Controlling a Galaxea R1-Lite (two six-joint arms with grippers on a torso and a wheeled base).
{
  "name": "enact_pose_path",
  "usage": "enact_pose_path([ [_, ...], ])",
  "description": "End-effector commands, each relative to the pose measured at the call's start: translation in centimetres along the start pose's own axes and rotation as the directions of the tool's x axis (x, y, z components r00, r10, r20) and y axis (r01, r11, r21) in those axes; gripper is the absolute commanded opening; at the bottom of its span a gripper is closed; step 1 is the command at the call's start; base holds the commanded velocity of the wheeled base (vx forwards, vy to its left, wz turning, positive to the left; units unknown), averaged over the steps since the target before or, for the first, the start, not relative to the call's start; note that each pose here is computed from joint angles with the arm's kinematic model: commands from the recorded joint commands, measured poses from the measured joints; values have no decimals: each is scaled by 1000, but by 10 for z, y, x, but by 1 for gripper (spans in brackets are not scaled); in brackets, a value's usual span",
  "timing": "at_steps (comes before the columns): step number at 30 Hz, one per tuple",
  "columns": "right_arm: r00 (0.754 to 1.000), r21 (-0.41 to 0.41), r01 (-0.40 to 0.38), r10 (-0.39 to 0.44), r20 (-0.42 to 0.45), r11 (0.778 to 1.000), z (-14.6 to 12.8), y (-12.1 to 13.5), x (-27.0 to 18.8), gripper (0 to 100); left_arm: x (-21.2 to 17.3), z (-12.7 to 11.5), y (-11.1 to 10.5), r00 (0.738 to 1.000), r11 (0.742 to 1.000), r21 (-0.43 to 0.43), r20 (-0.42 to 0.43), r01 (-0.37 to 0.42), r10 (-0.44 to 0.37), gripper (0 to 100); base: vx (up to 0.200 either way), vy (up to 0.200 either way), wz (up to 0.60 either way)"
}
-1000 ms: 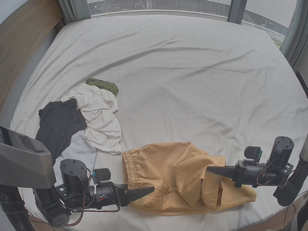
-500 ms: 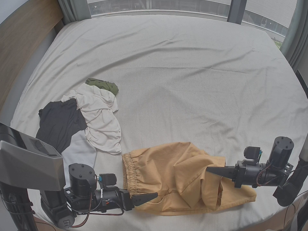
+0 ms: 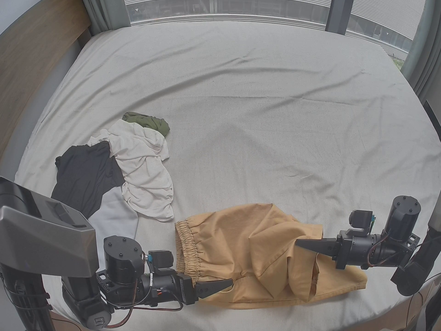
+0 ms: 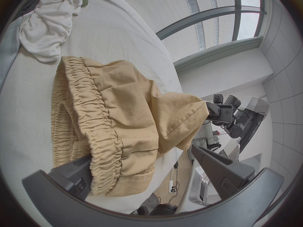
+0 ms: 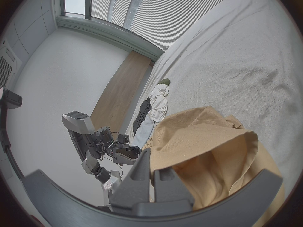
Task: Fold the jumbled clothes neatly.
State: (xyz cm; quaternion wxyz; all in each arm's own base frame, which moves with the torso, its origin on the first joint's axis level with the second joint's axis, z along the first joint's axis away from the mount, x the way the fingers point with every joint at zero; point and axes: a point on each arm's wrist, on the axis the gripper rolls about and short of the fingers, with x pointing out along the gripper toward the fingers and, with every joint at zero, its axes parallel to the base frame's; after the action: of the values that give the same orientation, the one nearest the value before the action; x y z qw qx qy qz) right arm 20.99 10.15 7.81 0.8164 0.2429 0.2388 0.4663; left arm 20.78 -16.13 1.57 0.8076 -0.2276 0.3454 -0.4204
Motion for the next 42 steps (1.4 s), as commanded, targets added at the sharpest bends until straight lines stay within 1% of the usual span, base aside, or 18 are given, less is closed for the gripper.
enact_pose_path([
  [1,1000,1,1,-1,-1,1000,0,0,0,0,1,0,0,1000,1000,-1,-1,1,-1,100,0,0,0],
  [7,1000,1,1,-1,-1,1000,0,0,0,0,2,-4,-2,1000,1000,0,-18,5,-5,100,0,0,0],
  [8,1000,0,0,0,0,1000,0,0,0,0,2,-4,-2,1000,1000,0,-20,5,-5,0,0,0,0],
  [15,1000,0,2,-2,3,1000,1,-1,0,0,1,-3,0,1000,1000,-1,-14,-3,3,0,0,0,0],
  [25,999,-10,11,-10,38,1000,8,-3,-2,0,-8,19,-6,996,999,31,88,14,-17,0,0,0,0],
  [36,997,-14,29,-28,69,999,15,-7,-6,0,-9,30,-5,990,999,42,138,11,-17,0,0,0,0],
  [38,996,-21,32,-30,82,999,18,-8,-7,0,-10,34,-6,987,999,49,158,11,-19,0,0,0,0],
  [39,995,-22,34,-32,91,999,20,-8,-8,0,-14,40,-8,982,998,56,189,11,-21,0,0,0,0],
  [42,993,-29,41,-38,110,999,24,-8,-11,0,-19,49,-9,973,998,63,229,11,-26,0,0,0,0],
])
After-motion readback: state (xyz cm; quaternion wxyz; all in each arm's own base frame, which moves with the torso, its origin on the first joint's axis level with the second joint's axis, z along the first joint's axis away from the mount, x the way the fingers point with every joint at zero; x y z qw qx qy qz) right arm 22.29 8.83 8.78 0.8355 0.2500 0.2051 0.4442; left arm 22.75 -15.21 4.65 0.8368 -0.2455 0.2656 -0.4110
